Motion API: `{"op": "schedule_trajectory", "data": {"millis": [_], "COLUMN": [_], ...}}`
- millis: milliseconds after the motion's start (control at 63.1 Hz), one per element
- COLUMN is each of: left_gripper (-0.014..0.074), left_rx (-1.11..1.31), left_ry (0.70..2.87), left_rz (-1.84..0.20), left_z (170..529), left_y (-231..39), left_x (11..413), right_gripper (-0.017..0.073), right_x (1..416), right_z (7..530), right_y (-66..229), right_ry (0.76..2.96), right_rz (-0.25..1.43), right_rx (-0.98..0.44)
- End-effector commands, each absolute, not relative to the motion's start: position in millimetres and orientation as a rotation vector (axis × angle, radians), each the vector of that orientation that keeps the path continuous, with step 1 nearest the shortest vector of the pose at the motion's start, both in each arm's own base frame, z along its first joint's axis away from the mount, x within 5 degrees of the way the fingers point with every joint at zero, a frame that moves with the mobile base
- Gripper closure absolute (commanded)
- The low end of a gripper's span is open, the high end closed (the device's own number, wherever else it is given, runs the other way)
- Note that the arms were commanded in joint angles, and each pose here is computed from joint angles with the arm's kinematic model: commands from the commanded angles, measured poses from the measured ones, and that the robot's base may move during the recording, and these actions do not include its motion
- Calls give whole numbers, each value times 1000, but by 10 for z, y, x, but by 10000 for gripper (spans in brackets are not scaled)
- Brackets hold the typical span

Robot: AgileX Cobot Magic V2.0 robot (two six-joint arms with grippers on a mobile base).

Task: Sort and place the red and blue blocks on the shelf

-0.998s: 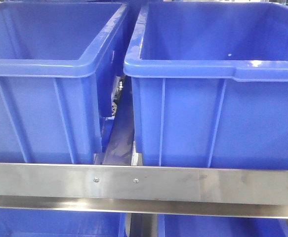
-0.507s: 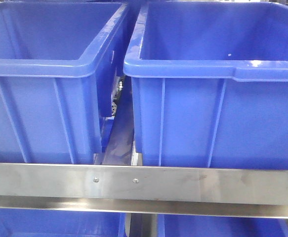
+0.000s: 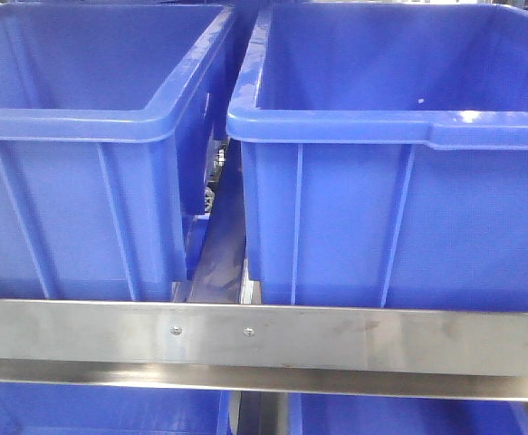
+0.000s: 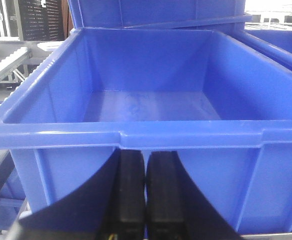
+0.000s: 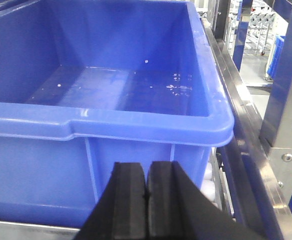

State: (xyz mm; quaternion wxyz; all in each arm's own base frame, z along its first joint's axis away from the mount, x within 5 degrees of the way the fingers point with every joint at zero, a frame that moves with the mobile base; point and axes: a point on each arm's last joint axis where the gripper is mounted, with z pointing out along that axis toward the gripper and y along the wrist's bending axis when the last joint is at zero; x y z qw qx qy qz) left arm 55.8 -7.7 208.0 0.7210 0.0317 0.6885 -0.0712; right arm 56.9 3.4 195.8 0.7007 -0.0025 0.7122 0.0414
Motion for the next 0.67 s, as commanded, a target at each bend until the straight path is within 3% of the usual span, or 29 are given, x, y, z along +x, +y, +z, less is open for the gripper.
{"op": "schedule_trajectory", "data": {"millis": [0, 649], "left_gripper": [452, 452], "left_rx": [87, 87], "left_ry": [1454, 1454], "left_rz": [-182, -182], "left_z": [2050, 2050], "left_y": [-99, -99], "left_x": [545, 545], "right_gripper": [503, 503], "right_x": [552, 552], "right_z": [2052, 2052], "right_y": [34, 34], "right_ry": [1477, 1477], "right_rz": [80, 80], "right_rx": [-18, -18]}}
